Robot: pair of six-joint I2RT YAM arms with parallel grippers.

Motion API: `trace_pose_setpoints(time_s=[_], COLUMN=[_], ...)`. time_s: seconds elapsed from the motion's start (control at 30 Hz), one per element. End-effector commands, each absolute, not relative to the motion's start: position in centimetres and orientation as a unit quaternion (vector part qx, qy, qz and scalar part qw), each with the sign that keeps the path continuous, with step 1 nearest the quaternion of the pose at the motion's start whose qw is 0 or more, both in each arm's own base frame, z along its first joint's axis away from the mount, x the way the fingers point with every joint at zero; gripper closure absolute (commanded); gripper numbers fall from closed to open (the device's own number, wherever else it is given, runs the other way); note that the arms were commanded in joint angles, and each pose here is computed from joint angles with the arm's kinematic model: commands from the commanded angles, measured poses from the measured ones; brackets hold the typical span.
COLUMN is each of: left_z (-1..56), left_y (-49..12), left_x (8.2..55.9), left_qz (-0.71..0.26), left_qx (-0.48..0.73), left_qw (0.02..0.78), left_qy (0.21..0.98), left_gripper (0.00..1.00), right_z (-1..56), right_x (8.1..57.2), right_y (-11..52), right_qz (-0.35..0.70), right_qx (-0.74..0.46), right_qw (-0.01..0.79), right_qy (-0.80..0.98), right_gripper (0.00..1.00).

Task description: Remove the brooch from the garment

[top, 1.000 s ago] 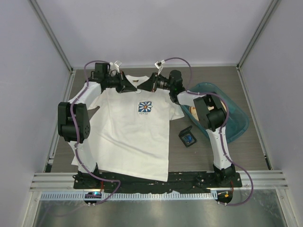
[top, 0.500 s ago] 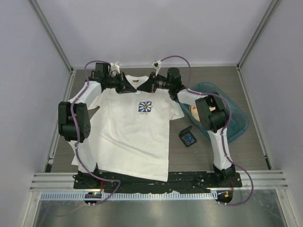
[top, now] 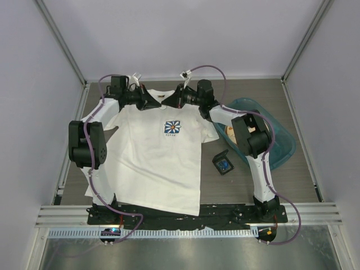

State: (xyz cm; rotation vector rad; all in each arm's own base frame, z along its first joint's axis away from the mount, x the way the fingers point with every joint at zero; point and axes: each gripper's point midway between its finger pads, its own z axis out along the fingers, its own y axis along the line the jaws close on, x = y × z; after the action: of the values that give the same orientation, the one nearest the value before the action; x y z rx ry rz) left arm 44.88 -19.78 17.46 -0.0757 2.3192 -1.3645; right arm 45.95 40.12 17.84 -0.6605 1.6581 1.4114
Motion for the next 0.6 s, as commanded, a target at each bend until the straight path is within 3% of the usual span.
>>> trace_pose_setpoints(time_s=[0.0, 0.23, 0.57], left_z=[20.9, 21.3, 20.9], left_y=[-21.0, -20.0, -19.4], left_x=[45.3, 45.9, 46.1], left_qz=[-0.533, -0.539, -0.528], left_qx=[-0.021, -0.058, -0.064], left_qw=[0.25, 0.268, 0.266], left_qy=[0.808, 0.796, 0.804], left_gripper=[1.0, 1.0, 1.0], right_z=[18.1, 17.6, 17.8], right_x=[44.3, 43.5, 44.2], right_y=[43.4, 45.4, 45.1], right_qz=[0.574, 0.574, 0.577], right_qx=[-0.247, -0.239, -0.213], right_qw=[0.418, 0.417, 0.418], right_qy=[0.659, 0.663, 0.668], right_gripper=[0.95, 0.95, 0.85])
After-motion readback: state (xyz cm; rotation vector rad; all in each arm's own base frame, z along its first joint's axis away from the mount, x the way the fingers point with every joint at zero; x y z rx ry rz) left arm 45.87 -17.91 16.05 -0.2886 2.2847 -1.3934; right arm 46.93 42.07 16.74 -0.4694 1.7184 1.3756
